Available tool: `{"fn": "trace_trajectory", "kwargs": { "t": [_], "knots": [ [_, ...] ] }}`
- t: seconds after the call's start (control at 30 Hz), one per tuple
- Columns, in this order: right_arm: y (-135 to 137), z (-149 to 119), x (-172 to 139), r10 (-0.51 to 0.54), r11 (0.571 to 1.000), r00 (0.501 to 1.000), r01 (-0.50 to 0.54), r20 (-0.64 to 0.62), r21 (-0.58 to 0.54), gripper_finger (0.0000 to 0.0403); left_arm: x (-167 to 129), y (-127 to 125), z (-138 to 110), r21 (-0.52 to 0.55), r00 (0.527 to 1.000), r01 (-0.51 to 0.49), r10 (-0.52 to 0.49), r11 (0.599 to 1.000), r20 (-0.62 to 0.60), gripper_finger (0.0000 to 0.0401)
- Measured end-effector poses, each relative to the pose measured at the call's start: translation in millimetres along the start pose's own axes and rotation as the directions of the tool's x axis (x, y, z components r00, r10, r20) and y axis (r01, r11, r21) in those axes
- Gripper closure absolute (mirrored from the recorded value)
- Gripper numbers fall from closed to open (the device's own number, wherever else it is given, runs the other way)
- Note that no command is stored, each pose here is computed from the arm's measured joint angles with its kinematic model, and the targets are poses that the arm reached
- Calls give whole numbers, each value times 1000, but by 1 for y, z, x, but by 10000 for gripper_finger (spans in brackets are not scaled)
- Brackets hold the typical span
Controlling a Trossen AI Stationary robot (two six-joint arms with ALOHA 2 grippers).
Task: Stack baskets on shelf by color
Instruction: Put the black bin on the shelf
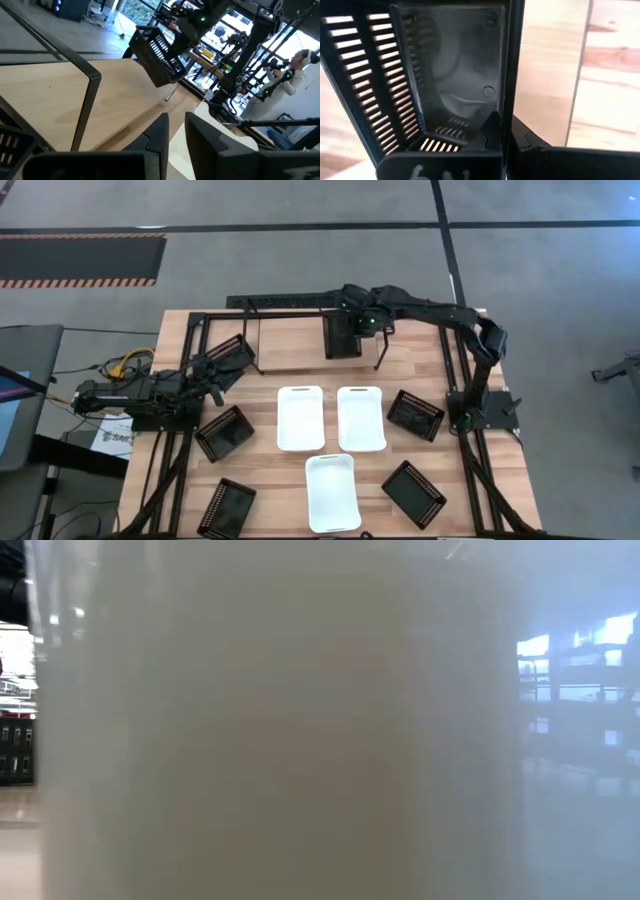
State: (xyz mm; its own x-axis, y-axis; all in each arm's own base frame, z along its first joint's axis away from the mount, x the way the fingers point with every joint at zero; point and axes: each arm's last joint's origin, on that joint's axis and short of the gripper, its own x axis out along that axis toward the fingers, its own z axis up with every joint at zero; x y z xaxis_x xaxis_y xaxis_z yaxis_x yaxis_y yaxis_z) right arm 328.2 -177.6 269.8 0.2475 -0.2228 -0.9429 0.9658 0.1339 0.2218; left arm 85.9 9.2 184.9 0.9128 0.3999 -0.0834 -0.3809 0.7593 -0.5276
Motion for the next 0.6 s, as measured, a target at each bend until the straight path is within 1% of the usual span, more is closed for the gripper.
{"fn": "trace_trajectory", "kwargs": {
  "t": [0.2,0.6],
  "knots": [
    [-10,1,11,-18,1000,999,18,-42,-9,398,0,0,0,0,1000,0,0,1000,0,351],
    [-18,-1,21,-30,999,998,29,-58,-30,398,0,0,0,0,1000,-2,2,1000,1,351]
  ]
}}
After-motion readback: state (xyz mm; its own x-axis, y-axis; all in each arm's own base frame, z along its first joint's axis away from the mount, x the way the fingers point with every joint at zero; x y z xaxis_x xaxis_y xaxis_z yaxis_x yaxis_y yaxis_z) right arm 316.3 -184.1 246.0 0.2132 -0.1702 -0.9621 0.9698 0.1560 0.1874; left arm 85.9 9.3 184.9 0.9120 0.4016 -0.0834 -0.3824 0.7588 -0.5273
